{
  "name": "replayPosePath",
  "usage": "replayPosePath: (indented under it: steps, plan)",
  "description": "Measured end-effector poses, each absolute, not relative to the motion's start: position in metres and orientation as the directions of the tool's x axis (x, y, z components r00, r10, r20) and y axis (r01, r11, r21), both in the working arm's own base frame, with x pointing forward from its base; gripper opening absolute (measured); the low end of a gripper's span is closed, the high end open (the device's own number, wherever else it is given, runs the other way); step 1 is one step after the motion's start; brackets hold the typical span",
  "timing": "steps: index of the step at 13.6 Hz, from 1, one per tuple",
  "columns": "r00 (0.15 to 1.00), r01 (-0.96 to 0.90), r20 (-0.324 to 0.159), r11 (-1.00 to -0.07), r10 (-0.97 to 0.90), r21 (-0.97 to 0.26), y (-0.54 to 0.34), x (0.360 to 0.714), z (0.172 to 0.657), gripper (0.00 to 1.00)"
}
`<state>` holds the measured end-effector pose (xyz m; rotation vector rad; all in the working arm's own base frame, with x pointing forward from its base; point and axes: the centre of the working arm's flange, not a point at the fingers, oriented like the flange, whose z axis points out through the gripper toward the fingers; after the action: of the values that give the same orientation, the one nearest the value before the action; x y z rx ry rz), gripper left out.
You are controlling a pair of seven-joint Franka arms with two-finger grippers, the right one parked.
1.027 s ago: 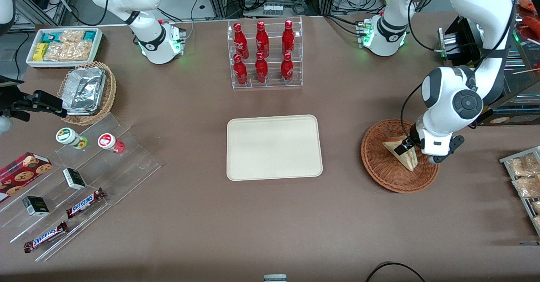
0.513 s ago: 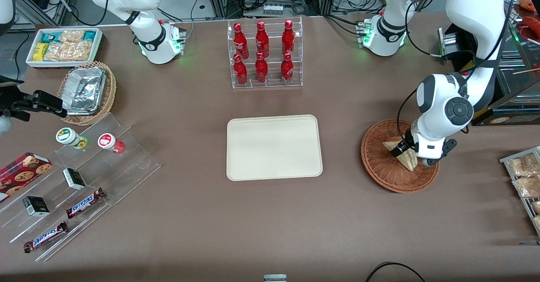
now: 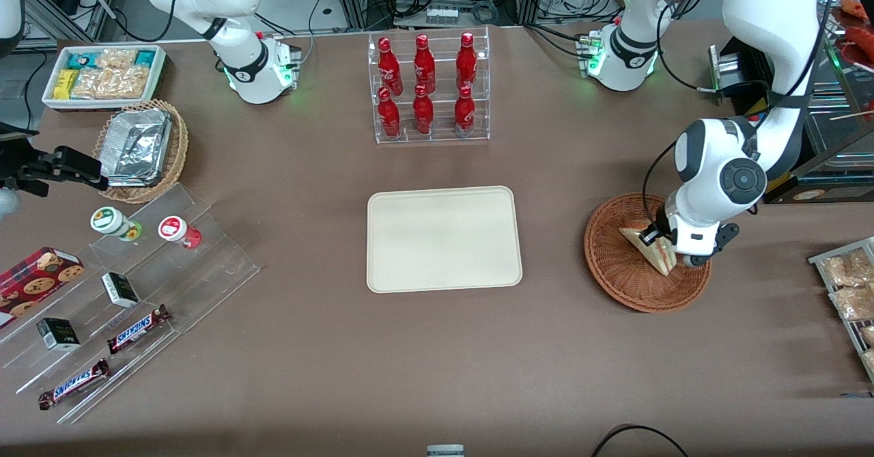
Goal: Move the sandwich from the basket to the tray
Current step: 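Lower the left gripper and close it on the wrapped sandwich, then lift the sandwich and carry it over the cream tray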
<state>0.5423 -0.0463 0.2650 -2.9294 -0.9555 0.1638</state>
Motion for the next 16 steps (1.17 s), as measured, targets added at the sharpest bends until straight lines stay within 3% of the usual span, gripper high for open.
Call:
replayPosePath:
  steps: [5, 11, 16]
  plan:
    - [0.816, 0.554, -0.117, -0.823, 0.566, -0.122, -0.057, 0.561, 0.328, 0.17]
    - [0.883, 0.442, -0.117, -0.889, 0.455, -0.121, -0.136, 0.568, 0.373, 0.17]
    - [0.934, 0.329, -0.11, -0.938, 0.34, -0.108, -0.235, 0.559, 0.372, 0.17]
